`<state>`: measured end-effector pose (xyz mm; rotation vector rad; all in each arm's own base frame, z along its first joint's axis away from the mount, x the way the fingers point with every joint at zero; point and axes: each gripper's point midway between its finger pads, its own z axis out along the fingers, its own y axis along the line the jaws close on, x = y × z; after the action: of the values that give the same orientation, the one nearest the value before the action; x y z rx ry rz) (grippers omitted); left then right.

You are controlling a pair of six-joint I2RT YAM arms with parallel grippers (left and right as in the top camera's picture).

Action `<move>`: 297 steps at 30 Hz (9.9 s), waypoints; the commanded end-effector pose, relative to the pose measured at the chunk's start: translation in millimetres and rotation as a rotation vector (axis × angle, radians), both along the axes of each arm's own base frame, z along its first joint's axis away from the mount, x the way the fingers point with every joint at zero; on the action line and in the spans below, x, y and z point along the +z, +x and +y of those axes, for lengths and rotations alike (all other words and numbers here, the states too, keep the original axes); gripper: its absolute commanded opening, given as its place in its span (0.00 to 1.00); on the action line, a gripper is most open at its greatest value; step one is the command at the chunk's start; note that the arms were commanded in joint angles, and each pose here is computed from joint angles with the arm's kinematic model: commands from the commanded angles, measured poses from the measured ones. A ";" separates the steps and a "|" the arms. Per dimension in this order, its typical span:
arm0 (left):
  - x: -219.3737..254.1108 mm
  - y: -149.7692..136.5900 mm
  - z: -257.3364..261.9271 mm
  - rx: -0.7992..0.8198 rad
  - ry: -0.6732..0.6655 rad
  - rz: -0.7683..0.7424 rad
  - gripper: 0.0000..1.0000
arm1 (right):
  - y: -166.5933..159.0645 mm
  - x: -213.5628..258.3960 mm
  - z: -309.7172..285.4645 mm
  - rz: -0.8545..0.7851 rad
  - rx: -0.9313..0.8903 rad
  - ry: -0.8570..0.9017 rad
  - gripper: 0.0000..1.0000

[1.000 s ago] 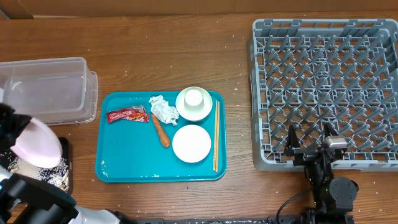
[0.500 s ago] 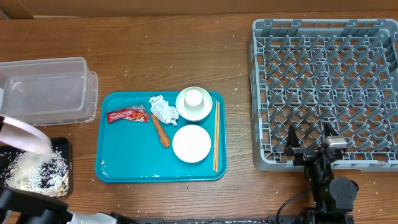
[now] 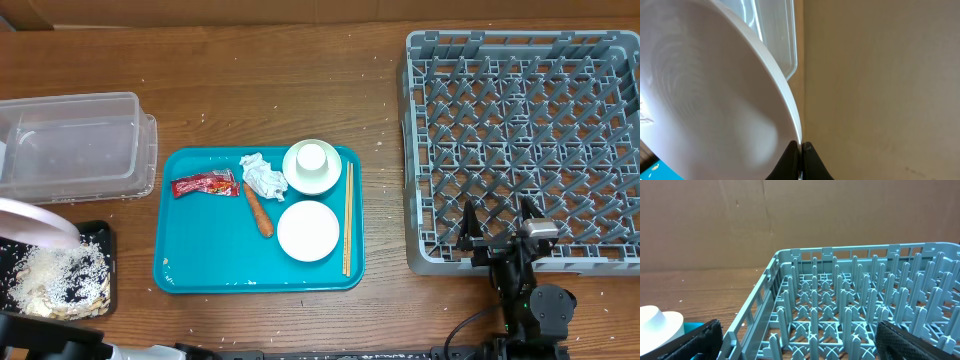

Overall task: Sort waste into correct bins and load items into the dishwasher
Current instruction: 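Tilt the plate with the left gripper to dump rice onto black tray, then carry the emptied plate back and set it on the teal tray, then grasp the carrot on the tray with the left gripper, then carry the carrot left and lower it onto the black tray, then move the left gripper to the red wrapper on the teal tray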

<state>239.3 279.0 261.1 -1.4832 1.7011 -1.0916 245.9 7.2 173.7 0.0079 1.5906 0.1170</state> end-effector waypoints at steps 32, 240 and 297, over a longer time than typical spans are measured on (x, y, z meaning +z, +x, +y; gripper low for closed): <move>60.2 22.8 -63.8 -0.172 0.023 -0.213 0.04 | 0.1 -1.7 -0.6 -0.004 -0.005 0.004 1.00; -169.9 -13.1 -18.6 -0.004 0.249 1.163 0.15 | 0.1 -1.7 -0.6 -0.004 -0.005 0.004 1.00; -73.1 120.1 -219.9 -0.666 0.516 0.405 1.00 | 0.1 -1.7 -0.6 -0.004 -0.005 0.004 1.00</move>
<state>346.9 90.1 188.7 -0.9908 2.5757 -0.5371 245.9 7.3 173.9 0.0072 1.5899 0.1169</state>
